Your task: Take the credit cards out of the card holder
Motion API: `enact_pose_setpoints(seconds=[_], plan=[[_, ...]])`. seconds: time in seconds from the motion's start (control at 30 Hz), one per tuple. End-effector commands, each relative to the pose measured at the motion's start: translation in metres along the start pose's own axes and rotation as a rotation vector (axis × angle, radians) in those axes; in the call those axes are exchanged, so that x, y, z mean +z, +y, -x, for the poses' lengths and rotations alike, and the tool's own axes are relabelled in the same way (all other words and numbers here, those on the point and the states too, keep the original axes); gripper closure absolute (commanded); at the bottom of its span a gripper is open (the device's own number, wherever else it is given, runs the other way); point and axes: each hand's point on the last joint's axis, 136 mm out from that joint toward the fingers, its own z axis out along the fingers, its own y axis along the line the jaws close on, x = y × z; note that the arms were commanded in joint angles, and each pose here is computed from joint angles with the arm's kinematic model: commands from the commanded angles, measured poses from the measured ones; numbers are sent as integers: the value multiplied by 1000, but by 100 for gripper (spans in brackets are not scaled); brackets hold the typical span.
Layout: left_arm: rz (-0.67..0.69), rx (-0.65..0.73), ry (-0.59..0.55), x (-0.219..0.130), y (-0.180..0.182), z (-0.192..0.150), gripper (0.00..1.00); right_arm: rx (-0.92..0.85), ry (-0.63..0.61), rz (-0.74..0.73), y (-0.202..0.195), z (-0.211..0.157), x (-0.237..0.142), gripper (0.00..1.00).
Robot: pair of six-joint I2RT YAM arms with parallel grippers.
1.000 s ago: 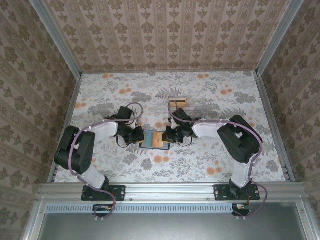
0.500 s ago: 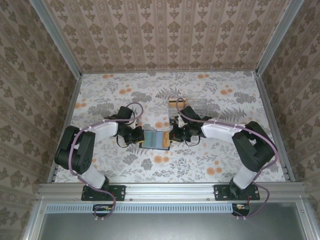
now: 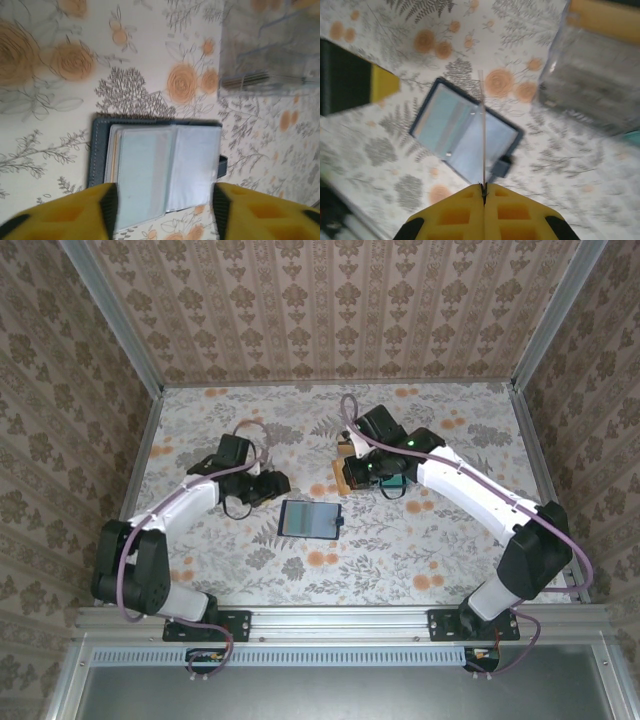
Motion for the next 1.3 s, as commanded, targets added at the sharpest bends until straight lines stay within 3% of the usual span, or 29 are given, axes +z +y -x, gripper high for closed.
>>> enact_pose_setpoints(seconds=[0.0, 0.17, 0.4, 0.67, 1.27], plan=[[-58, 9, -71, -22, -16, 19, 29, -289, 57, -203, -25, -7, -20, 100], [-81, 40, -130, -38, -22, 26, 0, -622, 93, -359, -35, 8, -18, 100], [-88, 66, -140, -45, -23, 23, 0, -1025, 204, -519, -42, 21, 4, 100], [-69, 69, -172, -59, -18, 23, 0, -1221, 194, -608, -48, 44, 19, 100], [-33, 29, -223, -72, -3, 31, 0, -1232, 218, -594, -79, 57, 45, 100]])
